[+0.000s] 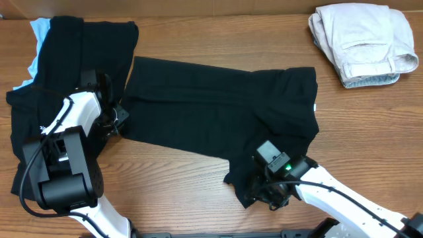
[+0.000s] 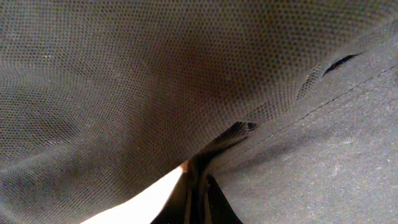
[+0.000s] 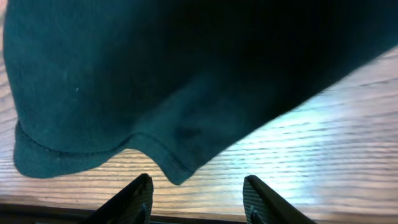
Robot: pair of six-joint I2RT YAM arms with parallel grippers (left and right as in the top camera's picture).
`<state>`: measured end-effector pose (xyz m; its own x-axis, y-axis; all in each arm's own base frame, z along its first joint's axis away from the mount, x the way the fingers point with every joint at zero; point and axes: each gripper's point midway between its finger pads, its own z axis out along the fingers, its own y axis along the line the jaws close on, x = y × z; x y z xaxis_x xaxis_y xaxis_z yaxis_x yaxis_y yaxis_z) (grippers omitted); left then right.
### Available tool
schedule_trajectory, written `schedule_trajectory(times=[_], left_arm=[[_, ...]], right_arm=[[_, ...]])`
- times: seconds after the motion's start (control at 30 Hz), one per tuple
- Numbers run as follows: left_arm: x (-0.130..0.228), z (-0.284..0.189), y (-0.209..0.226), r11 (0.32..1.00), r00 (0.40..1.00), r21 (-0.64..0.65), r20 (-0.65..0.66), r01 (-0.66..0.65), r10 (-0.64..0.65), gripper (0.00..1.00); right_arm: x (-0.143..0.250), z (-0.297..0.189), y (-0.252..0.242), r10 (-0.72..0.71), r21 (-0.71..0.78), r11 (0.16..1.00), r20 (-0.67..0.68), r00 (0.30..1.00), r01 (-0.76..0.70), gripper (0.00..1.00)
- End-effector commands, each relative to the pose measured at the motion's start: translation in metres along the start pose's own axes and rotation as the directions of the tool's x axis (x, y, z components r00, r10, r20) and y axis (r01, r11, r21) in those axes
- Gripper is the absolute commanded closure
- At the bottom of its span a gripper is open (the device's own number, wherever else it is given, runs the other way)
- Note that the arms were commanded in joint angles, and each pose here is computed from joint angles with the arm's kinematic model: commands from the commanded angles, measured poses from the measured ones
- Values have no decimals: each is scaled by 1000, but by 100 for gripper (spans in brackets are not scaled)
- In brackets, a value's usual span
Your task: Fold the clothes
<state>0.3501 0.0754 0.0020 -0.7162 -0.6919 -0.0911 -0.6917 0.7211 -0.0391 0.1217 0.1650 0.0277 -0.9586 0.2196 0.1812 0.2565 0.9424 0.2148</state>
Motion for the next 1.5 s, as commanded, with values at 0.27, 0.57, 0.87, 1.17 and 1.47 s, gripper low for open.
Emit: schedule_trajectory(times=[0.27, 0.57, 0.87, 1.17, 1.47], left_arm=[[2, 0, 3, 1000, 1000, -14, -2, 19, -19, 96], [7, 0, 8, 999, 1000, -38, -20, -4, 4, 96], [12, -4, 11, 991, 991, -44, -56, -126, 123, 96], [5, -45, 6, 968, 965, -49, -105, -245, 239, 96], [8, -66, 9, 951, 944, -55, -150, -303, 292, 96]], right_arm=[[18, 43, -3, -19, 109, 994, -125, 992, 33, 49], [24, 47, -16, 69, 181, 983, -146, 987, -42, 96], [10, 15, -24, 187, 223, 960, -74, 980, -166, 96], [-11, -77, -21, 176, 82, 980, 81, 981, -182, 96], [-10, -160, -43, 242, -15, 969, 230, 943, -245, 96]])
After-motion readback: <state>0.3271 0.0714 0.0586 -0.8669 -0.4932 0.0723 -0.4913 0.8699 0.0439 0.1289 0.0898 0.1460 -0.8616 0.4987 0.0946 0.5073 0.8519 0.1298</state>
